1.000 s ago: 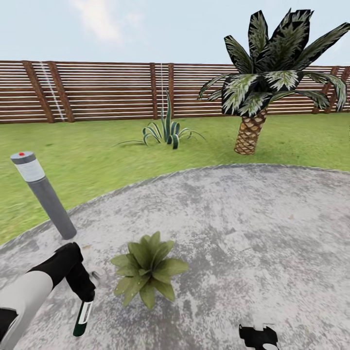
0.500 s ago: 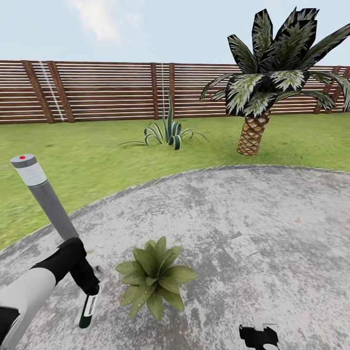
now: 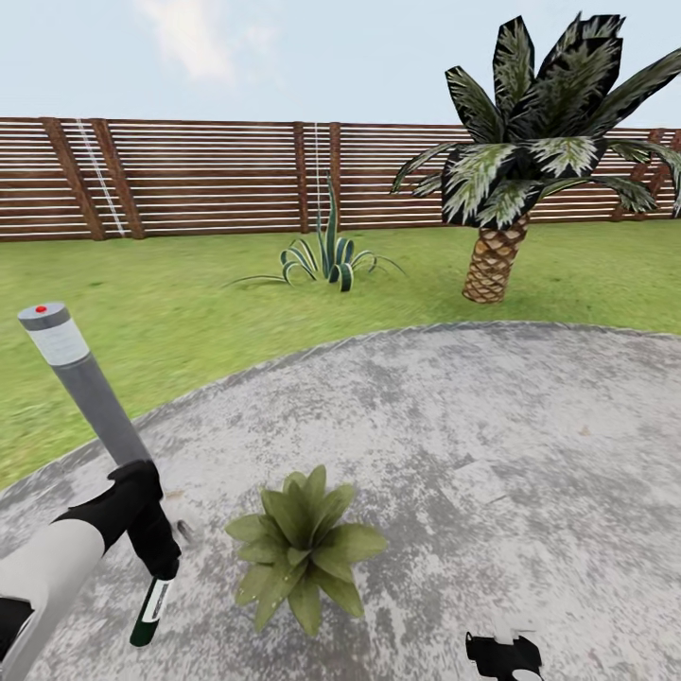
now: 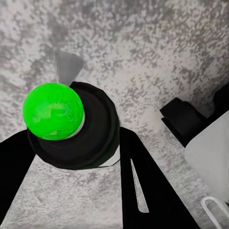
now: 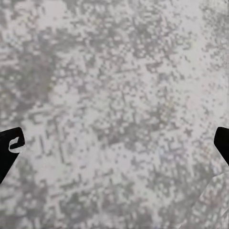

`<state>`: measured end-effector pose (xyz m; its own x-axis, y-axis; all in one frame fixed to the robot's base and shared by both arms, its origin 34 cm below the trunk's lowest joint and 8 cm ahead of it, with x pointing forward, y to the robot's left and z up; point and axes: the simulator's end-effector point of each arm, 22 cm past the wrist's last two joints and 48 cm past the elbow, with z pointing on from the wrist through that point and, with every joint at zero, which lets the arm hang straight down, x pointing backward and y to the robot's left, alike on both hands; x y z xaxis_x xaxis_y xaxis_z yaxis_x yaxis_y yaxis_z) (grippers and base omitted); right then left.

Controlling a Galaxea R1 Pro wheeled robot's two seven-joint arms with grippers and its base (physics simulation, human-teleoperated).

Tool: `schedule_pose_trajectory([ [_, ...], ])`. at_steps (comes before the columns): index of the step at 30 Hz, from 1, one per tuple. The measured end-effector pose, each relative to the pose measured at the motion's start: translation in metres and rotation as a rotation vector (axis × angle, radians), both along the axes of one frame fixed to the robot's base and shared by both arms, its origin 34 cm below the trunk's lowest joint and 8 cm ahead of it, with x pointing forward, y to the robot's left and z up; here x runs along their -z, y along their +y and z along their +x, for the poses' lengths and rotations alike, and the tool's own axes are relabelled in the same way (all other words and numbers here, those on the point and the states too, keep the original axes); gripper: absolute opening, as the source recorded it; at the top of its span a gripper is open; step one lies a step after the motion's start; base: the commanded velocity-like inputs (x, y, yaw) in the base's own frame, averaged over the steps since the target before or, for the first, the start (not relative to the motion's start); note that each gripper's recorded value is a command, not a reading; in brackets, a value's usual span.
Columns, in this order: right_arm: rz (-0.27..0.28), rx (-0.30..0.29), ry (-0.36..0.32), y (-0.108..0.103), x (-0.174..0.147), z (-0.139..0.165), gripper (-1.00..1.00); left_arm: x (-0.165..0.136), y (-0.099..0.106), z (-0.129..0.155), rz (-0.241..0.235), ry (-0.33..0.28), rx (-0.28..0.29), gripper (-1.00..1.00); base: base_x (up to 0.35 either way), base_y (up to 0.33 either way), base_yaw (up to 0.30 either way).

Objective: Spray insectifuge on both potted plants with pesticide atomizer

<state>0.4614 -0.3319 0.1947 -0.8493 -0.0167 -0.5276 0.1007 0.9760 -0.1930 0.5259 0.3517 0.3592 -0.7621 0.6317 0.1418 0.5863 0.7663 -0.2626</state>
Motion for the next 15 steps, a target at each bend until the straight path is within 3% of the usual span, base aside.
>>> schedule_pose_trajectory([
  [5, -0.001, 0.000, 0.000, -0.001, 0.000, 0.000, 1.00, 0.001, -0.002, 0.000, -0.002, -0.001, 0.002, -1.00, 0.070, 0.054, 0.000],
  [10, -0.002, 0.000, 0.000, -0.001, 0.000, 0.000, 1.00, 0.006, 0.007, 0.006, 0.040, -0.031, 0.013, -1.00, 0.004, 0.003, 0.000],
  [15, -0.001, 0.000, -0.001, -0.001, 0.000, 0.000, 1.00, 0.025, 0.009, -0.019, 0.056, -0.005, 0.017, -1.00, 0.000, 0.000, 0.000],
])
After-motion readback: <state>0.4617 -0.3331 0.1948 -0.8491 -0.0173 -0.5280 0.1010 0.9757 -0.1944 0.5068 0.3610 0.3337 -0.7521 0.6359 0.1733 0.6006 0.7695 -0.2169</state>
